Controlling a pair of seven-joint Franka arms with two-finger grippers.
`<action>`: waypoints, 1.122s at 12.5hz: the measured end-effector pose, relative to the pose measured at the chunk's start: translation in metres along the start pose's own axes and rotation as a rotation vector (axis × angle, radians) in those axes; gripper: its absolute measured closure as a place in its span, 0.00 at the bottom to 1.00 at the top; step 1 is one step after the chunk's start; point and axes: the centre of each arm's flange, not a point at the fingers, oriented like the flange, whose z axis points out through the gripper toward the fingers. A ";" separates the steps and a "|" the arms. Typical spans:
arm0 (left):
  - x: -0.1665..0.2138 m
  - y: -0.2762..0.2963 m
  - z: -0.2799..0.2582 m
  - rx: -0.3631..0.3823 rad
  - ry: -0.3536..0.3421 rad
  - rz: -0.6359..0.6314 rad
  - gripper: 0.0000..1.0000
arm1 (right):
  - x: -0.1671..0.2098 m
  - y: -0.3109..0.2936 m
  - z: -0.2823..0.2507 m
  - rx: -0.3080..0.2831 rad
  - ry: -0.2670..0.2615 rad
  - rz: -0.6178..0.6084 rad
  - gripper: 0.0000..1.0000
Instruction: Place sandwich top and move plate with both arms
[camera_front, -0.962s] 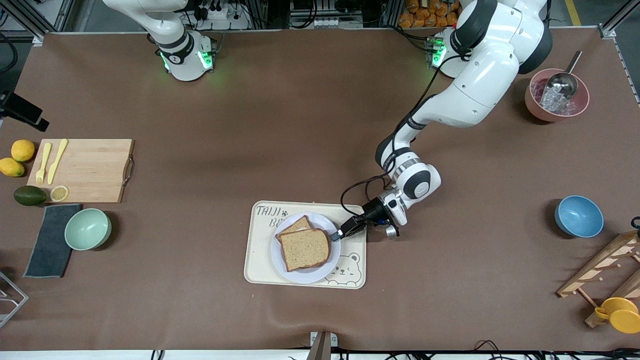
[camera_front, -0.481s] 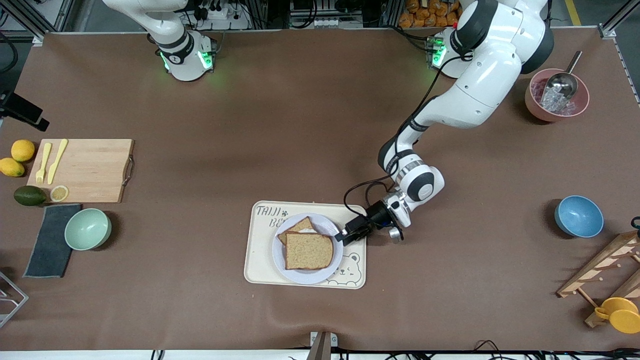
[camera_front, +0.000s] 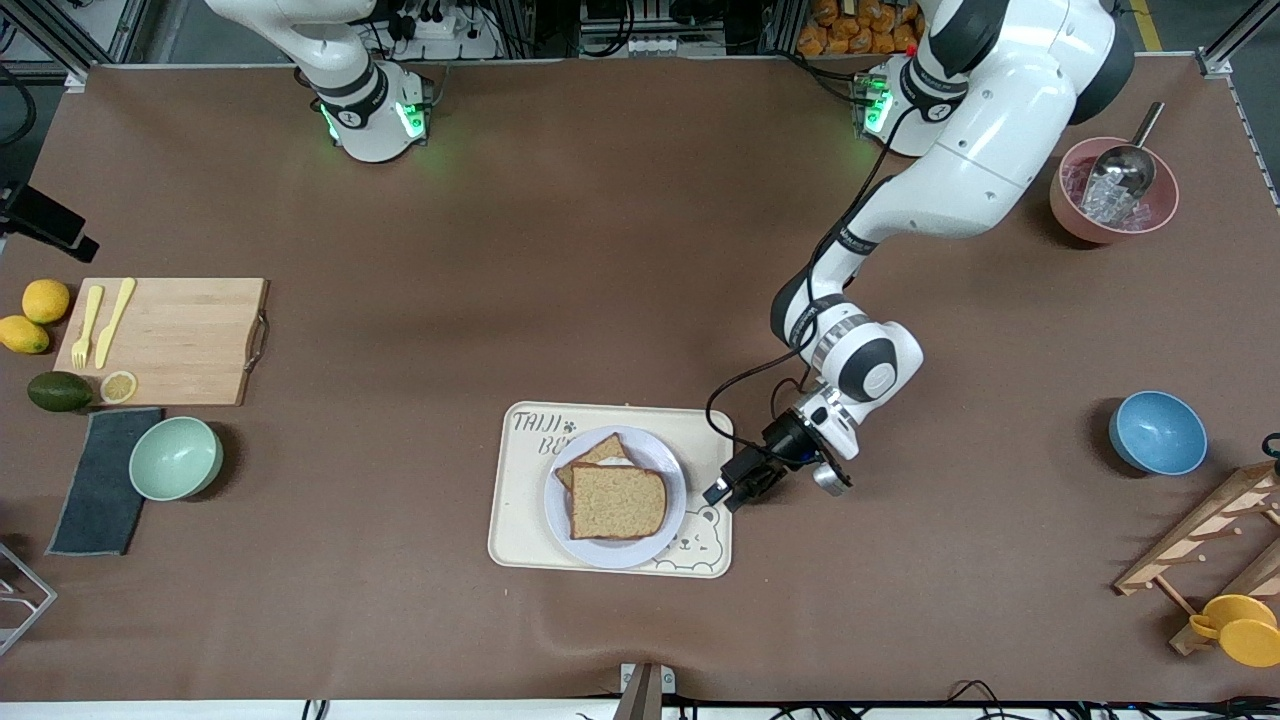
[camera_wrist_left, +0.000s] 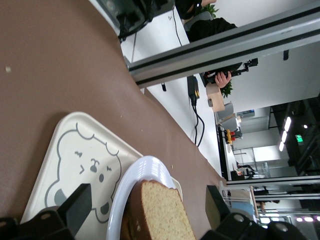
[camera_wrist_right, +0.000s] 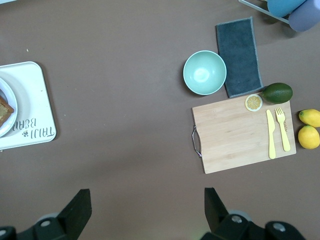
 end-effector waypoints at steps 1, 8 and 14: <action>0.004 0.006 -0.006 0.036 0.007 0.022 0.00 | 0.000 0.000 0.000 0.000 0.000 0.000 0.00; 0.028 0.001 -0.034 0.256 -0.040 0.296 0.00 | -0.001 0.000 0.001 -0.001 -0.008 0.000 0.00; 0.048 -0.034 -0.058 0.356 -0.138 0.516 0.00 | -0.001 0.001 0.002 -0.003 -0.015 0.001 0.00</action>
